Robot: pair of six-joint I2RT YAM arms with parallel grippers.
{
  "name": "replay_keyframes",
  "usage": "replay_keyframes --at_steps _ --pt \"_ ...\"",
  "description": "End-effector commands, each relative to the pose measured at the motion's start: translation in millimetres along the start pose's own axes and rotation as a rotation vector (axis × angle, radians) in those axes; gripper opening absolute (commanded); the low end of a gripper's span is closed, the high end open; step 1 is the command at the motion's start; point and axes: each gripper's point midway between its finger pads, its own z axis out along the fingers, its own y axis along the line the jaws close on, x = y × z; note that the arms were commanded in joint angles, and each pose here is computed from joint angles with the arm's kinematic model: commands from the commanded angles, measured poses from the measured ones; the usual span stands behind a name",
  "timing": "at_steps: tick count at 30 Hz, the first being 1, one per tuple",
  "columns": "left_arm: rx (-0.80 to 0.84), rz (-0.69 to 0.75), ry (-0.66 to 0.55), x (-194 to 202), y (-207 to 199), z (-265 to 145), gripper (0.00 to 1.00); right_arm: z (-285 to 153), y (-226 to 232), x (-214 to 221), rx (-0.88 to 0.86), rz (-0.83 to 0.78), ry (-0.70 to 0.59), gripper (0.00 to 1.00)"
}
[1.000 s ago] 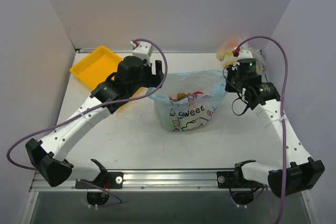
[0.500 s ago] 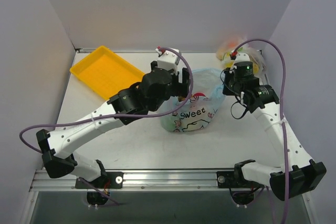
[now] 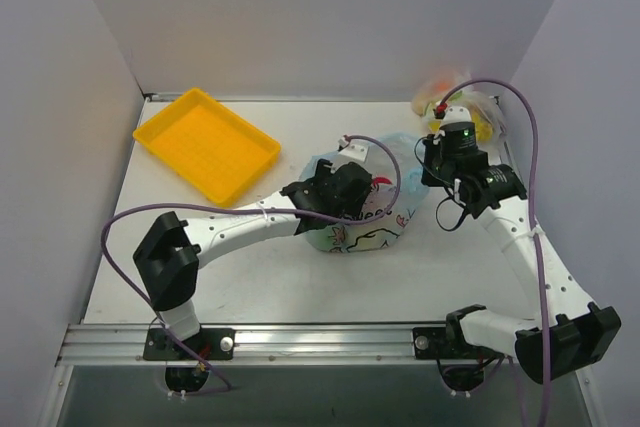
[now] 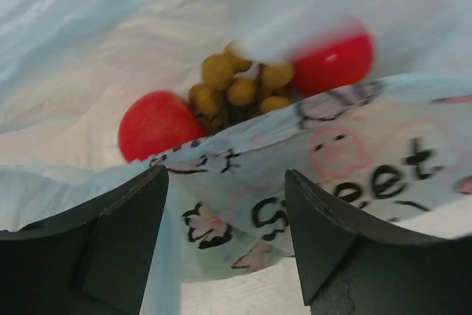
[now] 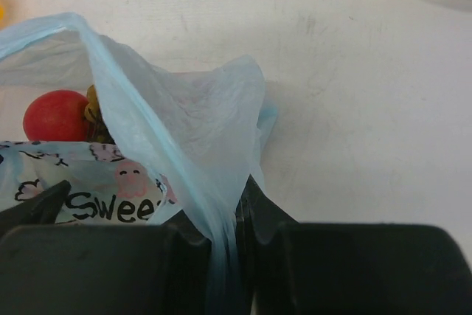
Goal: Untie the knot of the plastic bag and take out the fruit
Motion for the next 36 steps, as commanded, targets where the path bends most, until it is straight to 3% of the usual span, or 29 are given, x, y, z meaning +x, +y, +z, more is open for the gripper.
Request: replay_keyframes --at_steps 1,7,10,13,17,18,21,24,26,28,36 --pt "-0.119 -0.08 0.023 20.9 46.3 9.7 0.75 5.1 -15.9 6.7 0.07 0.018 0.01 0.0" --pt "-0.29 -0.154 0.147 85.5 140.7 9.5 0.61 15.4 -38.0 10.8 0.147 0.123 0.022 0.0" --pt "-0.312 -0.19 0.16 92.6 170.5 -1.0 0.52 22.4 -57.6 16.5 0.193 0.244 0.044 0.0" --pt "-0.274 -0.187 0.143 82.7 179.3 -14.3 0.43 26.6 -73.3 20.7 0.198 0.357 0.061 0.0" --pt "-0.132 -0.168 0.095 58.0 164.1 -34.7 0.41 20.3 -68.8 12.3 0.155 0.333 0.045 0.05" --pt "-0.101 -0.174 0.089 54.3 159.5 -38.0 0.42 17.8 -60.2 8.6 0.106 0.321 0.042 0.2" --pt "0.027 -0.194 0.069 41.1 138.0 -53.6 0.46 4.3 -50.0 1.0 0.067 0.274 0.021 0.51" --pt "0.133 -0.225 0.042 24.6 118.3 -73.1 0.59 -14.8 -36.5 -10.1 0.046 0.165 -0.003 0.68" --pt "0.178 -0.244 0.012 11.8 109.7 -88.2 0.72 -29.1 -30.7 -18.5 0.052 0.107 -0.028 0.74" --pt "0.215 -0.247 -0.034 -6.4 98.9 -104.5 0.78 -42.0 -24.7 -27.8 0.055 0.046 -0.057 0.8" --pt "0.258 -0.233 -0.162 -57.7 79.4 -141.1 0.85 -76.2 -25.4 -53.7 0.073 -0.028 -0.139 0.9"
